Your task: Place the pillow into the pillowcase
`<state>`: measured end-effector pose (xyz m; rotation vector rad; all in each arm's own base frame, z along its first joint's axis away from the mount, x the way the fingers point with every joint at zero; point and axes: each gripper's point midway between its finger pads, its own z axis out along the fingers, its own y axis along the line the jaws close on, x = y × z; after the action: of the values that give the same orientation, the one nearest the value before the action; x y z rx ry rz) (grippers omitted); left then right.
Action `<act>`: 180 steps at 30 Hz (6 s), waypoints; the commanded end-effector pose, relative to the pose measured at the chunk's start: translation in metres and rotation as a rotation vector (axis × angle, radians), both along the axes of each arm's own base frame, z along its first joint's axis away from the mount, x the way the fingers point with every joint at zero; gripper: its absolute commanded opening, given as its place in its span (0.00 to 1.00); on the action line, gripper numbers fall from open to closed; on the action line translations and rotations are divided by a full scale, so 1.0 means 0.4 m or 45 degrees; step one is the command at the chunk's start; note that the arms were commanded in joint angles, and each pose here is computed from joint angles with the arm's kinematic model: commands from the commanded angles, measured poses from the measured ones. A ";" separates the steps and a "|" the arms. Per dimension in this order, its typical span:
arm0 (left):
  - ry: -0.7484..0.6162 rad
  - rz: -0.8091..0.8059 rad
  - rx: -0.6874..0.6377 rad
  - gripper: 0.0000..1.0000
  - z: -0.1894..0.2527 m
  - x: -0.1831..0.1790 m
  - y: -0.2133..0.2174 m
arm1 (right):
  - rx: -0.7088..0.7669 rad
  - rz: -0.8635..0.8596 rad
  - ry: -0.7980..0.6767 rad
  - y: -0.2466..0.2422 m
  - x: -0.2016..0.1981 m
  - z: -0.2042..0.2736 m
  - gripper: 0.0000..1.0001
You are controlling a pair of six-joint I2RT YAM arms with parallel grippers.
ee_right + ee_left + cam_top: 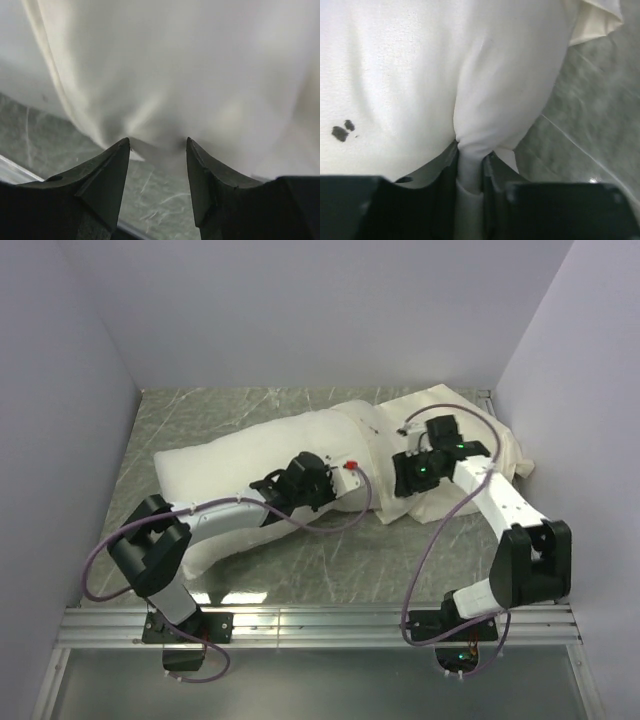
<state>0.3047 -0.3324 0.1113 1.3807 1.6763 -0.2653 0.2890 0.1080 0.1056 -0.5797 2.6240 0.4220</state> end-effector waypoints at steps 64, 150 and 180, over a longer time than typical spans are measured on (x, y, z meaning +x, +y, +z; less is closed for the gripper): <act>0.490 -0.654 -0.159 0.48 0.085 -0.440 0.099 | 0.740 0.139 -0.499 0.244 0.082 0.523 0.75; 0.148 0.515 -0.634 0.01 0.238 0.234 0.292 | 1.059 0.202 -0.171 0.643 0.244 0.483 0.77; 0.009 0.226 -0.236 0.99 0.154 -0.102 0.183 | 0.094 -0.109 -0.161 0.188 0.039 -0.053 0.46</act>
<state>0.2525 -0.2534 0.1622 1.1868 1.7496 -0.3282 0.2783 0.1685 0.0583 -0.5073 2.6130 0.4047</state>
